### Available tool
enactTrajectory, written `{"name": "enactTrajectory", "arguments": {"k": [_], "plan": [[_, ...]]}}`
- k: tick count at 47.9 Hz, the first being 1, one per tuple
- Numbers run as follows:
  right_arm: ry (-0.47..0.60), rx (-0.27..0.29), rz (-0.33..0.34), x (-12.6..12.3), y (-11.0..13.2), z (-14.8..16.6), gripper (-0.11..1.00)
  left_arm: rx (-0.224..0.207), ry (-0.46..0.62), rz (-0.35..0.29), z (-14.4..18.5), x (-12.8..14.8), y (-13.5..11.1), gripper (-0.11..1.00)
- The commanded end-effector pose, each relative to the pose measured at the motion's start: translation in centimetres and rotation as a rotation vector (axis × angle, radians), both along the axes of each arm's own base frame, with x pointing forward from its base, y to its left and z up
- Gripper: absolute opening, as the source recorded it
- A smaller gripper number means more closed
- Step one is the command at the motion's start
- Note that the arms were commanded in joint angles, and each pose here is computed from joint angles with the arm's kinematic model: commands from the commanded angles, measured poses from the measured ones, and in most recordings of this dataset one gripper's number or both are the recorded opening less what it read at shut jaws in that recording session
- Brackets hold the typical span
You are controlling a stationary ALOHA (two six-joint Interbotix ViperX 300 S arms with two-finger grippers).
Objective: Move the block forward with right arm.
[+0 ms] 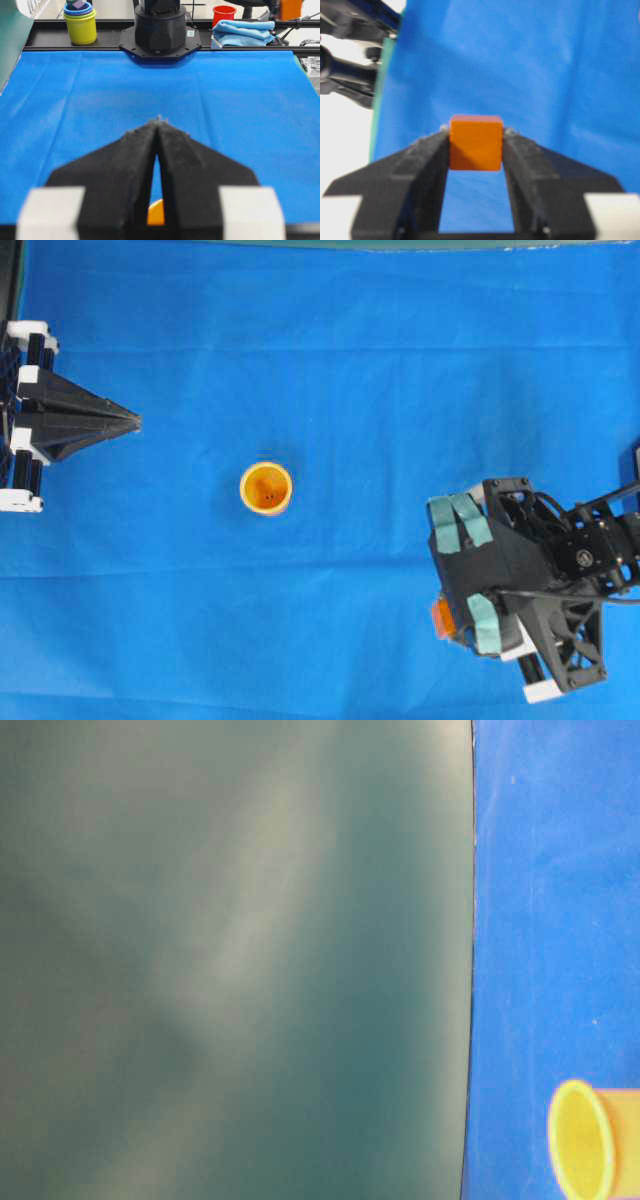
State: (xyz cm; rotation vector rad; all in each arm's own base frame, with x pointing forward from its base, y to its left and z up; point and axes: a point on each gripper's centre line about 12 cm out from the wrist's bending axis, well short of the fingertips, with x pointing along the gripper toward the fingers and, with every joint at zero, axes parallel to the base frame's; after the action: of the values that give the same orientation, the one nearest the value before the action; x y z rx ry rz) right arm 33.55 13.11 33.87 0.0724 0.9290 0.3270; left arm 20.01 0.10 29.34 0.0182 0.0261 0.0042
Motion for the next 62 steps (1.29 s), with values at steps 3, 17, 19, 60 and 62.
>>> {"name": "enactTrajectory", "arguments": {"k": [3,17,19,60,62], "plan": [[-0.041,0.062,0.019,-0.6,0.9,2.1,0.41,0.003,-0.032,0.001,1.3,0.2,0.0,0.00],[-0.049,0.114,0.060,-1.2,2.8,2.6,0.41,0.000,-0.032,0.001,1.3,0.2,0.0,0.00],[-0.061,0.121,0.067,-1.2,3.1,2.8,0.41,0.000,-0.031,0.001,1.2,0.2,0.0,0.00],[-0.122,0.155,0.126,-0.1,6.5,3.8,0.41,-0.003,-0.032,0.001,1.3,0.2,0.0,0.00],[-0.123,0.156,0.128,-0.2,6.5,3.9,0.41,-0.004,-0.032,0.001,1.3,0.2,0.0,0.00]]}}
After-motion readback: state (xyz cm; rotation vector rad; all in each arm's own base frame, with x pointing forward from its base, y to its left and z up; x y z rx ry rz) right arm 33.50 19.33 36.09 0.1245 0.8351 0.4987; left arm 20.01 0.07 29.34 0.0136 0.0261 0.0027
